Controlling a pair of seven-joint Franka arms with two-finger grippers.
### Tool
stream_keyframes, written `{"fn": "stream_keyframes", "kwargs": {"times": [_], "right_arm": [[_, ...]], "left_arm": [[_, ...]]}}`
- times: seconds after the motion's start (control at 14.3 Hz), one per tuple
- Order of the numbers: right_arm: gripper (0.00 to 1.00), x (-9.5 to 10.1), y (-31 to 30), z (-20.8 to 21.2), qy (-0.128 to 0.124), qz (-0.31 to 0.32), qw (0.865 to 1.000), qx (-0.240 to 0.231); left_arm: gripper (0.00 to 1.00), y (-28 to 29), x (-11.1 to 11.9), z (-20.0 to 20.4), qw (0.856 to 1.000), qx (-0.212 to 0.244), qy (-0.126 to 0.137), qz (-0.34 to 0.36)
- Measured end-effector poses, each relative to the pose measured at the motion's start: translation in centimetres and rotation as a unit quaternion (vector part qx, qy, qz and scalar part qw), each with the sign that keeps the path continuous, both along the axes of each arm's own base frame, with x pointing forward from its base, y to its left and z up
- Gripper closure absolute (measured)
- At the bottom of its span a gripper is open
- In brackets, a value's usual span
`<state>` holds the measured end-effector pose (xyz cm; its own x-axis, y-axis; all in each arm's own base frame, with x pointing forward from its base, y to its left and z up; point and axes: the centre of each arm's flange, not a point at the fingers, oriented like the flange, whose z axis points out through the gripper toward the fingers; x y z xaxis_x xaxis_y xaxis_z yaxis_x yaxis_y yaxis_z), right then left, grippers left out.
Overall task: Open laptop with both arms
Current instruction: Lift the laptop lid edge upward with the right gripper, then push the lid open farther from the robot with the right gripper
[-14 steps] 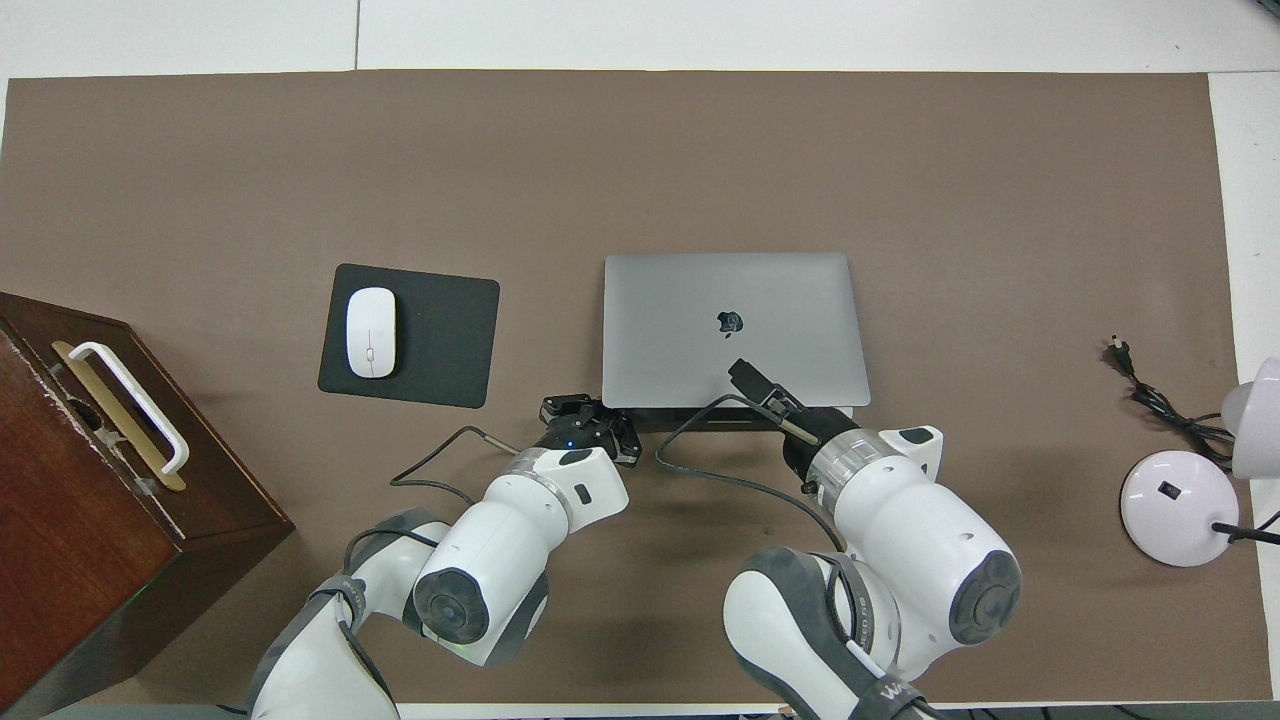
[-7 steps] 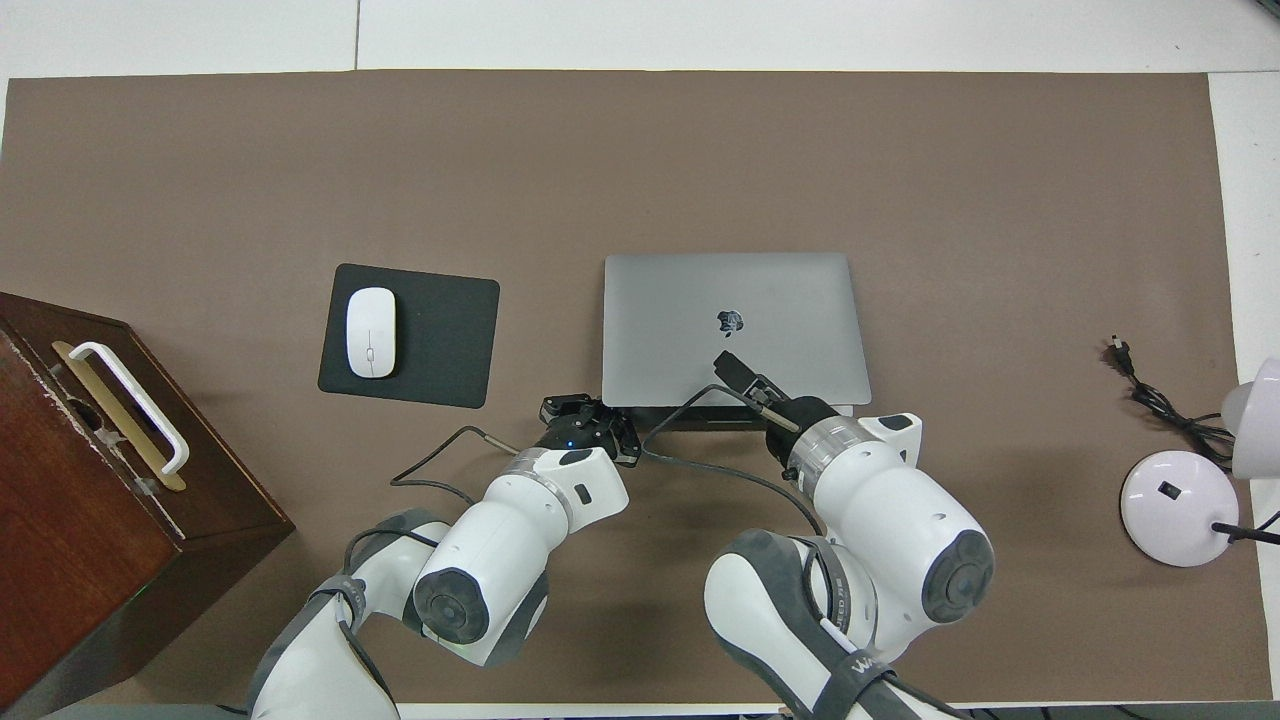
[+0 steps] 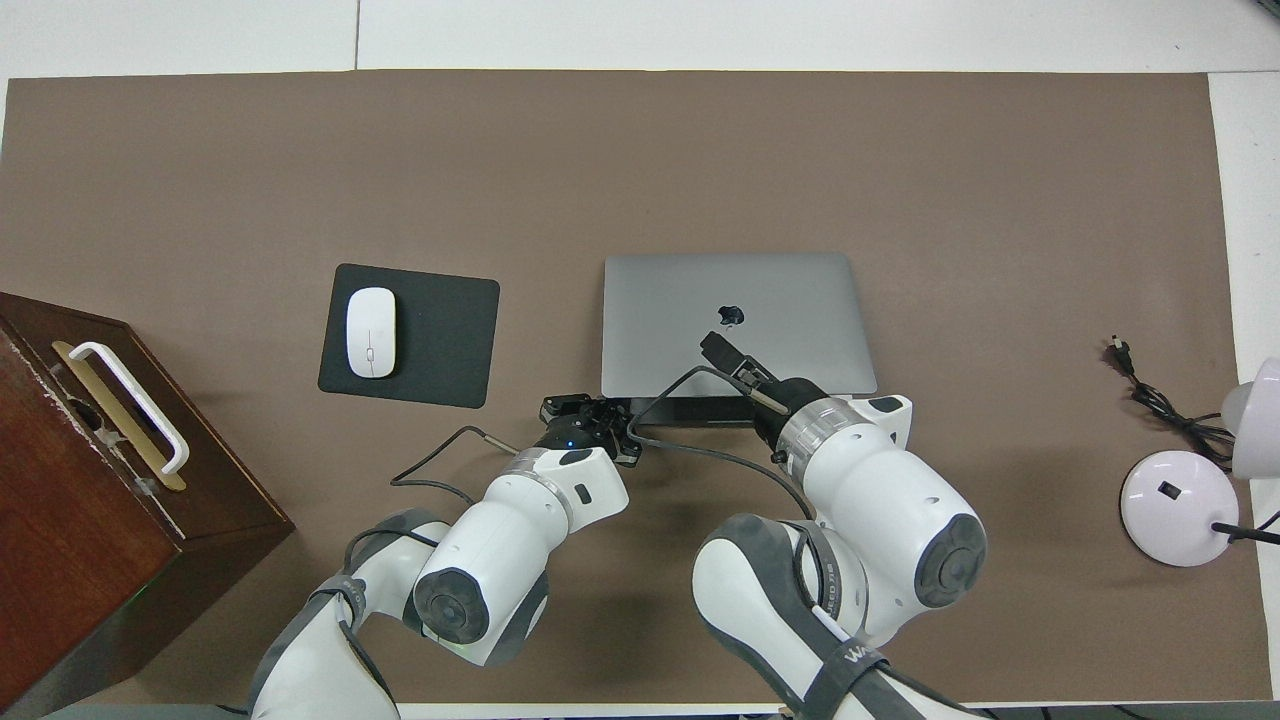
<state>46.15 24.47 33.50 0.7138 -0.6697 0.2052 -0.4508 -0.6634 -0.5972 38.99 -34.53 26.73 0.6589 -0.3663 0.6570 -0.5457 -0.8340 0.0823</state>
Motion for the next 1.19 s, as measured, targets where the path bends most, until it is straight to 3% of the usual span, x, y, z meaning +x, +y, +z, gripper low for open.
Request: {"fn": "stream_keyframes", "kwargs": {"times": [0.28,0.77,1.19], "right_arm": [[0.0,1.4,0.3,1.0,-0.002,-0.001,1.0,0.013],[0.0,5.9,-0.3,4.2,-0.007,-0.005,0.999,0.05],[0.0,8.8,-0.4,5.8,-0.028,0.002,0.998,0.054]], "left_arm": [[0.99,0.0,0.0,0.0,1.0,0.0,0.0,0.0],[0.99,0.0,0.0,0.0,1.0,0.0,0.0,0.0],[0.99,0.0,0.0,0.0,1.0,0.0,-0.001,0.0]]}}
